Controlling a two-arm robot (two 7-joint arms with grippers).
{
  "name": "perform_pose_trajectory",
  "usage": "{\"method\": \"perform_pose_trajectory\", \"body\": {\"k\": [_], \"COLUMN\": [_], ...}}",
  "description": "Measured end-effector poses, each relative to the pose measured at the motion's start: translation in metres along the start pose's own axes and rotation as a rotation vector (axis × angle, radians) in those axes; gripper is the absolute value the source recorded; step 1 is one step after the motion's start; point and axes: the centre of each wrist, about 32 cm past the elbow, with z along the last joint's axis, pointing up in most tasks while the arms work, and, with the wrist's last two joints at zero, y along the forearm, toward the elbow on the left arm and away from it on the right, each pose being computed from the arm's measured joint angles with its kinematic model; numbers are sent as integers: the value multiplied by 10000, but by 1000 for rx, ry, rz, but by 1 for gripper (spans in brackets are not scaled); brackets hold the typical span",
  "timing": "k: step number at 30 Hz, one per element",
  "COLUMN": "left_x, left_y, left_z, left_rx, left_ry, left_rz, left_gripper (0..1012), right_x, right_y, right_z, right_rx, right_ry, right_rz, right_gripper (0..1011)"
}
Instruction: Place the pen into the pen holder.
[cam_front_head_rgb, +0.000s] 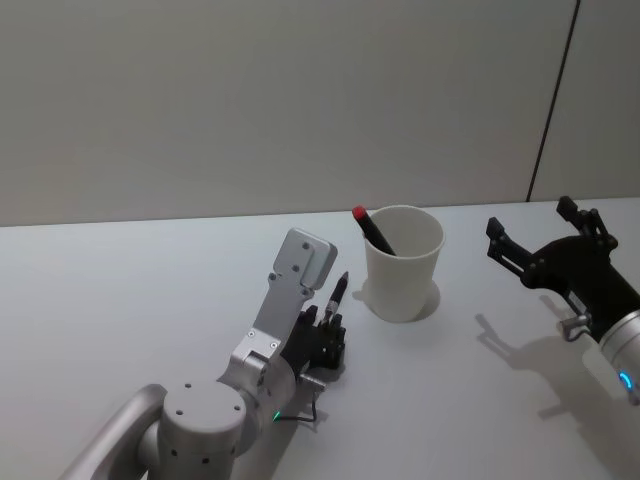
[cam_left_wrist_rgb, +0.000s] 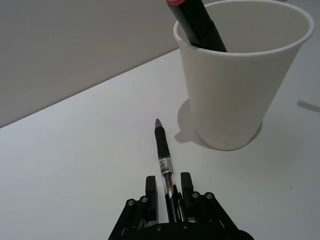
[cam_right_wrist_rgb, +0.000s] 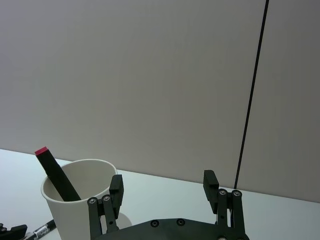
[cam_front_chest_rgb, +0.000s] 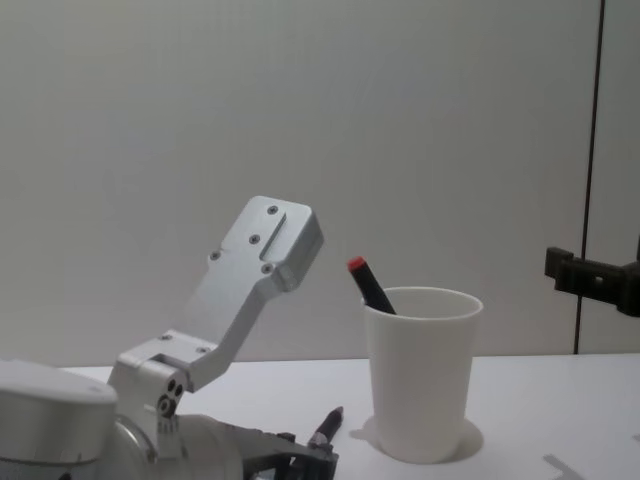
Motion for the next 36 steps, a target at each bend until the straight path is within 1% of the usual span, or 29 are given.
{"method": "perform_pose_trajectory", "body": {"k": [22, 36], "left_x": [0, 0], "left_y": [0, 0], "left_z": [0, 0], "left_rx": [0, 0], "left_ry": [0, 0], "left_rz": [0, 0], "left_gripper": [171, 158], "right_x": [0, 0], "right_y": [0, 0], "right_z": [0, 0], "right_rx": [0, 0], "right_ry": [0, 0], "right_rz": [0, 0], "right_gripper": [1001, 1001]}}
